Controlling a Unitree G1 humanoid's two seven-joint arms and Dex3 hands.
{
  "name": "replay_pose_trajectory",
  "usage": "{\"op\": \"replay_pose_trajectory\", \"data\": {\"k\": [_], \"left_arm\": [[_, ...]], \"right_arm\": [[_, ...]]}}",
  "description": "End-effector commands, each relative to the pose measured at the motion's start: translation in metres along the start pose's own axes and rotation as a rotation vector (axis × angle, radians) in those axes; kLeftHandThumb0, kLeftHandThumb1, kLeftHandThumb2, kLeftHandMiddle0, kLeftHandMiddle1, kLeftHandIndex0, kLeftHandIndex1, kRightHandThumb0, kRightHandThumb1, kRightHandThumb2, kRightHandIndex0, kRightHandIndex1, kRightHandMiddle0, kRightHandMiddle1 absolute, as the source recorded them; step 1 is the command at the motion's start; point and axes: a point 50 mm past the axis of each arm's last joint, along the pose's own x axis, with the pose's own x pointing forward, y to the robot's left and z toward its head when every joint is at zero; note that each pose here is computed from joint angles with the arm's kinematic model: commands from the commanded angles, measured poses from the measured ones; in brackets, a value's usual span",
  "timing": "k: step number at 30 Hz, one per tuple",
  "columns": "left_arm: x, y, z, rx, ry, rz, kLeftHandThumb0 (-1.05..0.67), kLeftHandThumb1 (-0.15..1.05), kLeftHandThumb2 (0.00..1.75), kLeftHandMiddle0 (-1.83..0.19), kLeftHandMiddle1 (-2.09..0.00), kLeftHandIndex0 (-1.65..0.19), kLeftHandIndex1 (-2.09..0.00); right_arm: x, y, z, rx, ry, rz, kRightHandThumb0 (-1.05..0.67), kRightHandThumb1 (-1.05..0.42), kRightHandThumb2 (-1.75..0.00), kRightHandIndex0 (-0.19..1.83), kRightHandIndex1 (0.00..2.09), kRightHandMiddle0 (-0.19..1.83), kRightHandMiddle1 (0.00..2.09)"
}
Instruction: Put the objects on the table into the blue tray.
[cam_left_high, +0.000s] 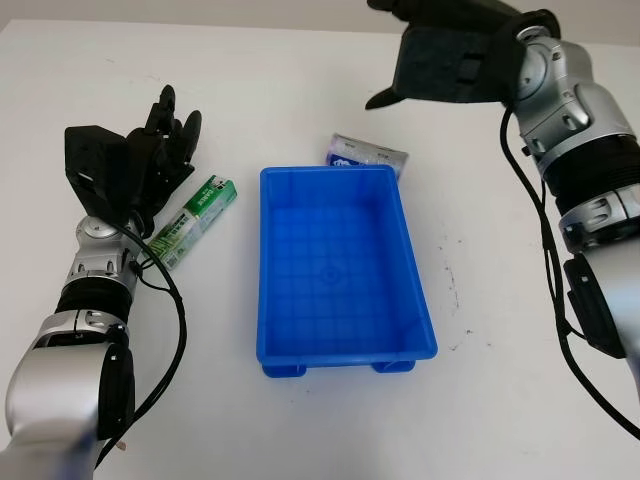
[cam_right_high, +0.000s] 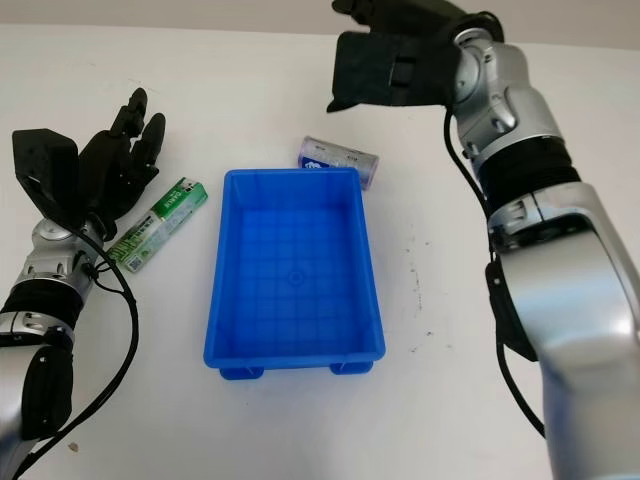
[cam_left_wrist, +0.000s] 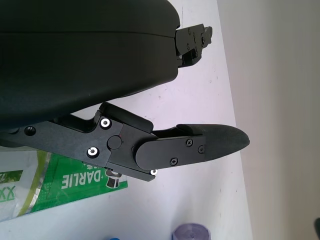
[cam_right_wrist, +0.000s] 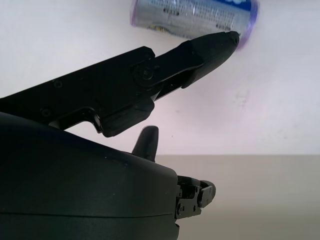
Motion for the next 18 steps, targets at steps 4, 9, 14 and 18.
{"op": "replay_pose_trajectory", "data": {"k": [4,9,14,18], "left_arm": [[-0.001,0.003,0.003,0.017,-0.017,0.000,-0.78,1.05,0.52,0.19,0.00,0.19,0.00],[-0.001,0.003,0.002,0.029,-0.013,0.000,-0.77,1.05,0.52,0.19,0.00,0.19,0.00],[-0.001,0.001,0.001,0.033,-0.007,-0.003,-0.76,1.05,0.52,0.19,0.00,0.19,0.00],[-0.001,0.001,0.000,0.036,0.000,-0.009,-0.74,1.05,0.54,0.19,0.00,0.19,0.00]], "right_arm": [[0.002,-0.005,0.006,-0.033,-0.020,-0.004,-0.89,-0.93,-0.06,-0.17,1.68,0.02,0.09],[0.004,0.003,0.005,-0.041,-0.007,0.029,-0.87,-0.94,-0.05,-0.16,0.91,0.04,0.09],[0.005,0.015,0.000,-0.075,0.006,0.064,-0.88,-0.96,-0.06,-0.11,0.59,0.05,0.07],[0.005,0.025,-0.002,-0.097,-0.006,0.079,-0.87,-0.97,-0.06,-0.05,0.72,0.05,0.06]]}}
